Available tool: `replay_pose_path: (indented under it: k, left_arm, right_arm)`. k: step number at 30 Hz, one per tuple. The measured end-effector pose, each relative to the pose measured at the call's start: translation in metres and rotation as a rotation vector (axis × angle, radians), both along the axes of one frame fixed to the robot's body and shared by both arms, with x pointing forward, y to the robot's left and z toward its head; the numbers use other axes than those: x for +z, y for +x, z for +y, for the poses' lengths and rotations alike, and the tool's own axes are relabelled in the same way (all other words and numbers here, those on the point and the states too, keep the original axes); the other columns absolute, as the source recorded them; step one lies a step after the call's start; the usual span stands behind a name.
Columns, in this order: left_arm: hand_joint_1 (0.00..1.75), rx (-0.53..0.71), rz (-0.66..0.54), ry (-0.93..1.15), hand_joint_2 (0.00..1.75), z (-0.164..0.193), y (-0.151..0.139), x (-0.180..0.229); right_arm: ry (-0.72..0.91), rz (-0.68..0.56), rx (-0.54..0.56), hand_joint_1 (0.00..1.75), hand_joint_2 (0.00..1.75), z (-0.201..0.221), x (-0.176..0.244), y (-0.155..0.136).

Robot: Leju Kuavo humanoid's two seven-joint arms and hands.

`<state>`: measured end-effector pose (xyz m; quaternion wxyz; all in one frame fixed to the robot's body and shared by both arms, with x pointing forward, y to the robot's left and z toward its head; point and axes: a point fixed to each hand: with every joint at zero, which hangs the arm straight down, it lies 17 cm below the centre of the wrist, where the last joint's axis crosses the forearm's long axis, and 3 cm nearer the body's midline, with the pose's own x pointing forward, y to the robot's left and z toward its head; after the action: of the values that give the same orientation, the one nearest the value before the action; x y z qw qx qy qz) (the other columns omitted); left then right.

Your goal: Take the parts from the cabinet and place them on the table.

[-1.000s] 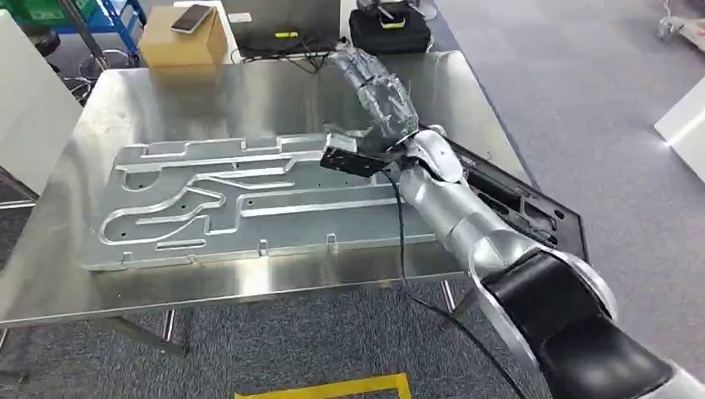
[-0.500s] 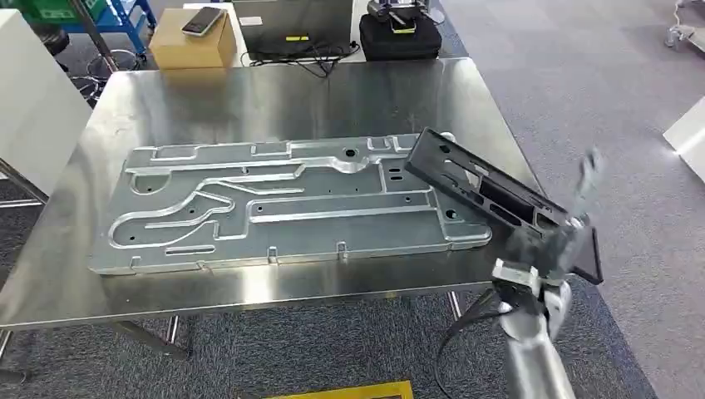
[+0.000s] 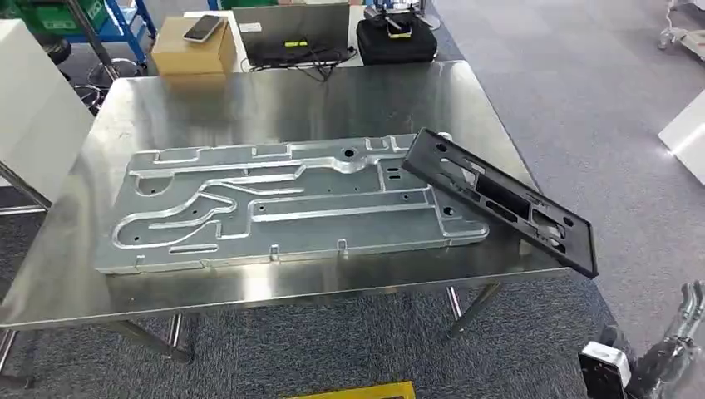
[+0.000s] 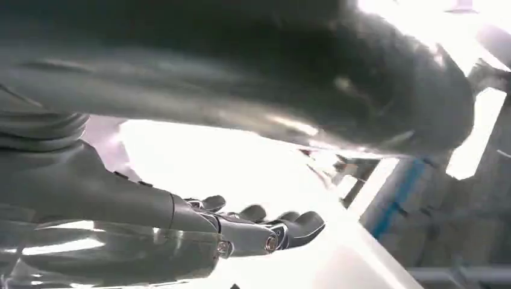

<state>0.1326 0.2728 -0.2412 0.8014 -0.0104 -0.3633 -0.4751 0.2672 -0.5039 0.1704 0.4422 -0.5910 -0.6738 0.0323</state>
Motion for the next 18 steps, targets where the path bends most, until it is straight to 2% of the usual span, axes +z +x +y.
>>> replay_pose_path:
  k: [9,12,15,18]
  left_arm:
    - [0.0,-0.002,-0.004,-0.008,0.0,-0.005,0.0,0.0]
    - [0.0,-0.003,-0.009,-0.016,0.0,-0.012,0.0,0.001]
    - [0.0,-0.005,-0.014,-0.023,0.0,-0.018,0.001,0.001]
    - [0.0,-0.006,-0.002,-0.026,0.0,-0.021,-0.007,0.0]
  right_arm:
    - [0.147,0.369,-0.105,0.0,0.0,-0.023,-0.15,-0.03]
    - [0.269,0.551,-0.101,0.0,0.0,-0.012,-0.227,-0.038]
    - [0.517,0.832,-0.139,0.0,0.0,0.021,-0.324,-0.077]
    - [0.727,1.058,-0.201,0.0,0.0,0.062,-0.385,-0.124]
